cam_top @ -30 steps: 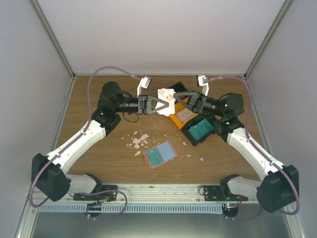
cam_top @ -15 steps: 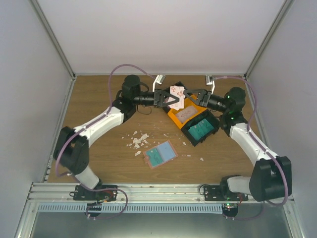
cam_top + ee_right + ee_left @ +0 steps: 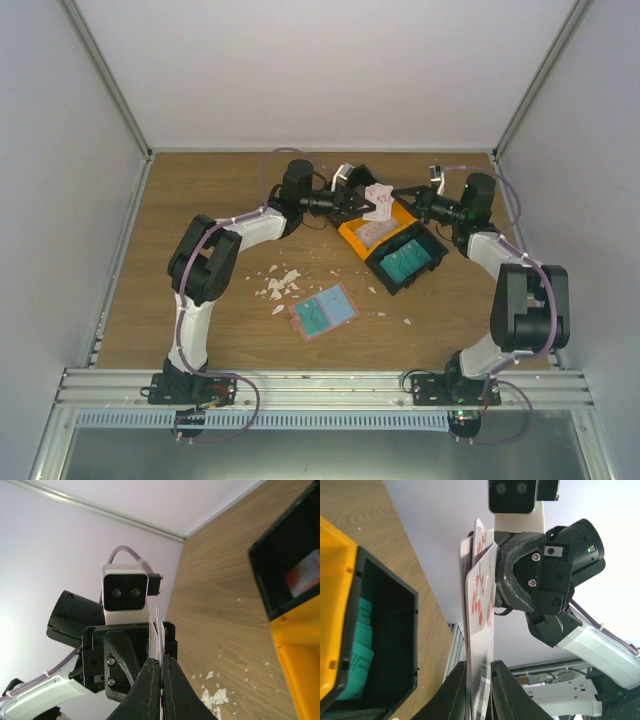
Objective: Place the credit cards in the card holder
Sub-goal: Pick up the credit card from the storage box.
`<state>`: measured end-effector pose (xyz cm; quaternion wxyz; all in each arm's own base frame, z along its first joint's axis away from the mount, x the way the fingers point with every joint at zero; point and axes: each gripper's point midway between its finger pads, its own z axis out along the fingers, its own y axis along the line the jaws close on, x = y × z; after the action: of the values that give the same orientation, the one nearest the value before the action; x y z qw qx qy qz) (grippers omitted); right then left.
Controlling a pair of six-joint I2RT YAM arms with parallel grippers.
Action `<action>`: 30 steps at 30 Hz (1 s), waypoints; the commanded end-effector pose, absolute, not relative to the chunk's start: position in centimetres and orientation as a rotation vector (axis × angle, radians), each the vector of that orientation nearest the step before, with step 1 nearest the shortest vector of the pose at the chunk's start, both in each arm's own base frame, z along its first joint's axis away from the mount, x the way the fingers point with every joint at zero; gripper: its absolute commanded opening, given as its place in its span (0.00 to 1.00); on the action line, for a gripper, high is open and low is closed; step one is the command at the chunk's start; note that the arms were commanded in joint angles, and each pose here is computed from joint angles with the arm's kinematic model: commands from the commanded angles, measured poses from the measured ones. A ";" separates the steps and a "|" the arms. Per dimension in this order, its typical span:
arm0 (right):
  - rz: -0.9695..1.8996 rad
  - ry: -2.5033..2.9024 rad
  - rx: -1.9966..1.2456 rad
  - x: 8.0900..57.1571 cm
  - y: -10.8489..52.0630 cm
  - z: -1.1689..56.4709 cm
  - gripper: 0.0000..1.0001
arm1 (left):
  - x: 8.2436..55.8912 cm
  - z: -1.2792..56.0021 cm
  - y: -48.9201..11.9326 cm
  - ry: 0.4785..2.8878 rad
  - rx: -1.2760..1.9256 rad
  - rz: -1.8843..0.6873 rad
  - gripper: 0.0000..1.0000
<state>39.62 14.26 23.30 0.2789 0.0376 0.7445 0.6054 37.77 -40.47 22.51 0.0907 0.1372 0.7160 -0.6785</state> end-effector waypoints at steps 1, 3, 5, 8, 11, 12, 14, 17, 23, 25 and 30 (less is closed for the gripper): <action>1.574 2.003 0.156 41.3 12.4 21.9 0.00 | 39.0 23.6 -40.3 2.045 0.449 -2.044 0.17; 1.581 2.012 0.167 41.5 12.3 21.2 0.01 | 39.4 22.8 -40.3 2.062 0.426 -2.039 0.17; 1.585 2.020 0.178 41.7 12.3 20.6 0.01 | 39.7 22.1 -40.4 2.076 0.414 -2.035 0.15; 1.588 2.026 0.204 42.1 12.0 19.9 0.01 | 40.1 20.9 -40.4 2.103 0.385 -2.031 0.13; 1.595 2.033 0.238 42.4 11.7 19.1 0.01 | 40.3 19.8 -40.5 2.129 0.363 -2.032 0.13; 1.597 2.033 0.248 42.5 11.6 18.8 0.01 | 40.3 19.4 -40.5 2.139 0.357 -2.032 0.13; 1.601 2.032 0.264 42.7 11.4 18.5 0.01 | 40.3 18.7 -40.6 2.156 0.345 -2.033 0.13; 1.604 2.031 0.274 43.1 11.2 18.3 0.01 | 40.3 18.2 -40.7 2.161 0.339 -2.042 0.13; 1.597 2.040 0.303 43.8 10.9 17.6 0.01 | 40.0 17.6 -40.9 2.171 0.337 -2.051 0.13; 1.606 2.033 0.307 43.9 10.9 17.7 0.01 | 39.8 17.4 -41.0 2.175 0.336 -2.056 0.13; 1.598 2.036 0.308 44.1 10.8 17.5 0.01 | 39.5 17.2 -41.0 2.185 0.334 -2.062 0.09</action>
<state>42.80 11.79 16.93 0.2371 0.1137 0.7554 0.6002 39.92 -40.70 16.60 0.0478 0.0848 0.7355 -0.6705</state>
